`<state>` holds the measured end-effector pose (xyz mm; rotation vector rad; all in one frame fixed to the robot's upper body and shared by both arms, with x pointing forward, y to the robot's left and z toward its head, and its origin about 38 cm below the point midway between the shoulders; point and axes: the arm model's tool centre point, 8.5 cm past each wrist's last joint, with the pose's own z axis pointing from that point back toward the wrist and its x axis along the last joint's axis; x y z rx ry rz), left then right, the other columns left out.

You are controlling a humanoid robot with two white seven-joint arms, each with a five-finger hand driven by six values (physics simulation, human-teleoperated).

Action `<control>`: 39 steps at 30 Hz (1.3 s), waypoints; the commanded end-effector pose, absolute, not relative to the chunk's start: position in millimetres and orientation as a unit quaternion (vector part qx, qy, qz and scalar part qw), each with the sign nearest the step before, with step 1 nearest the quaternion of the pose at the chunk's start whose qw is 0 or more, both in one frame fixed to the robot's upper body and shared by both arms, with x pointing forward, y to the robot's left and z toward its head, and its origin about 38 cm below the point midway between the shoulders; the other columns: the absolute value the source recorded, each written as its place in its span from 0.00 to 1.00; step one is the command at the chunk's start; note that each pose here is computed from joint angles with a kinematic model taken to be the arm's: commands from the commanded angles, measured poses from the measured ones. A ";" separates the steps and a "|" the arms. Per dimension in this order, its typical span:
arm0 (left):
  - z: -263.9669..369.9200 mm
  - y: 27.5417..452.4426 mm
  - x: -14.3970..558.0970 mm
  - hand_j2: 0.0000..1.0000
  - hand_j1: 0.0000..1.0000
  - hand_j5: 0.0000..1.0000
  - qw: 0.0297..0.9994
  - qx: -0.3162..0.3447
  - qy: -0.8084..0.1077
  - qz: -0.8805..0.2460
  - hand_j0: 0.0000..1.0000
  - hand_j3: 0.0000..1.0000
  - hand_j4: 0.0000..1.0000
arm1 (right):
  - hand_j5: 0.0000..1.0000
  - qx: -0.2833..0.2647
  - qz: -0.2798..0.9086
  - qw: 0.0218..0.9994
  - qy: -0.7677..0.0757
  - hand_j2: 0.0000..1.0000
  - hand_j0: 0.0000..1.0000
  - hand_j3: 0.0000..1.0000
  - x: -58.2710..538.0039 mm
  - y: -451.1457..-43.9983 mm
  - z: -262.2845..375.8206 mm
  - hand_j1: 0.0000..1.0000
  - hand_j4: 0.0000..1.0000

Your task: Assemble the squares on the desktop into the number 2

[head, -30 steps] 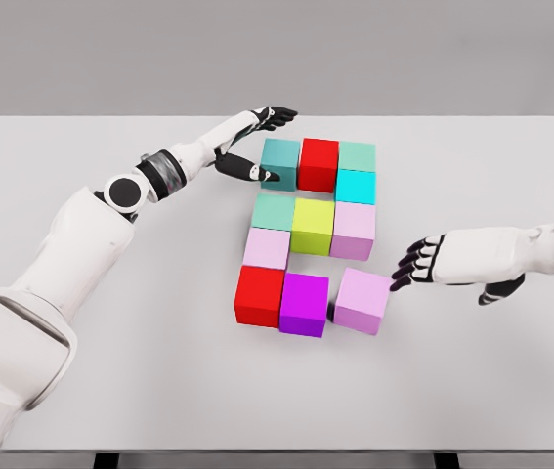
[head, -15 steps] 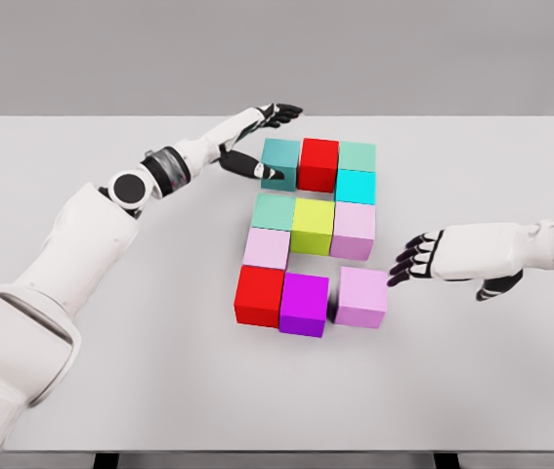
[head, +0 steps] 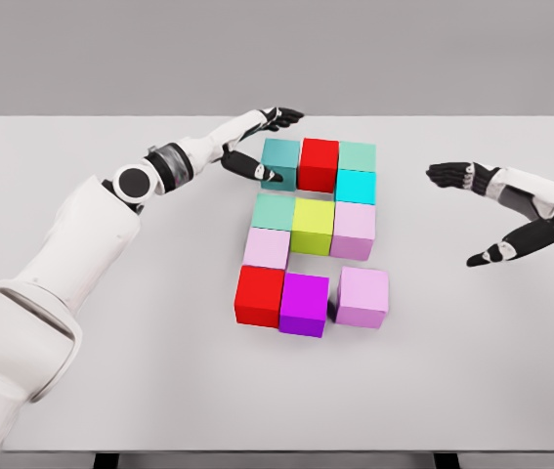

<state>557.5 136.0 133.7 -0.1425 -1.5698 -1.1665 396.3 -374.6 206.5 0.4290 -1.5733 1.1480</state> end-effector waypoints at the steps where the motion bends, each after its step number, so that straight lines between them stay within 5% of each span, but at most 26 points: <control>1: 133.1 136.8 559.3 0.91 0.91 0.91 0.565 -0.053 -0.656 -0.497 0.91 0.91 0.91 | 1.00 0.249 0.410 0.567 -0.670 1.00 1.00 1.00 397.3 -357.1 212.6 1.00 1.00; 4: 137.2 136.7 562.0 0.90 0.90 0.90 0.563 -0.043 -0.652 -0.506 0.90 0.90 0.90 | 1.00 0.171 0.343 0.613 -0.691 1.00 1.00 1.00 435.7 -411.1 252.2 1.00 1.00; 7: 141.4 136.1 563.9 0.90 0.90 0.90 0.558 -0.038 -0.651 -0.513 0.90 0.90 0.90 | 1.00 0.209 0.243 0.621 -0.715 1.00 1.00 1.00 448.8 -431.3 294.4 1.00 1.00; 11: 143.9 134.8 564.9 0.90 0.90 0.90 0.553 -0.032 -0.648 -0.522 0.90 0.90 0.90 | 1.00 -0.010 0.250 0.637 -0.729 1.00 1.00 1.00 472.5 -519.3 304.3 1.00 1.00; 12: 145.4 134.7 565.7 0.90 0.90 0.90 0.553 -0.030 -0.649 -0.522 0.90 0.90 0.90 | 1.00 -0.013 0.270 0.624 -0.733 1.00 1.00 1.00 471.1 -512.0 307.4 1.00 1.00; 15: 145.5 134.4 565.7 0.90 0.90 0.90 0.550 -0.027 -0.646 -0.528 0.90 0.90 0.90 | 1.00 0.112 0.296 0.576 -0.754 1.00 1.00 1.00 443.0 -454.1 323.3 1.00 1.00; 19: 143.7 129.7 564.8 0.90 0.90 0.90 0.548 -0.024 -0.640 -0.537 0.90 0.90 0.90 | 1.00 0.201 0.379 0.583 -0.690 1.00 1.00 1.00 418.2 -381.2 278.0 1.00 1.00; 30: 148.2 128.3 569.4 0.90 0.90 0.90 0.552 -0.004 -0.624 -0.552 0.90 0.90 0.90 | 1.00 0.174 0.477 0.575 -0.641 1.00 1.00 1.00 374.7 -391.3 221.4 1.00 1.00; 39: 149.8 124.0 571.2 0.90 0.90 0.90 0.556 0.003 -0.617 -0.557 0.90 0.90 0.90 | 1.00 0.227 0.523 0.561 -0.600 1.00 1.00 1.00 347.6 -356.3 184.4 1.00 1.00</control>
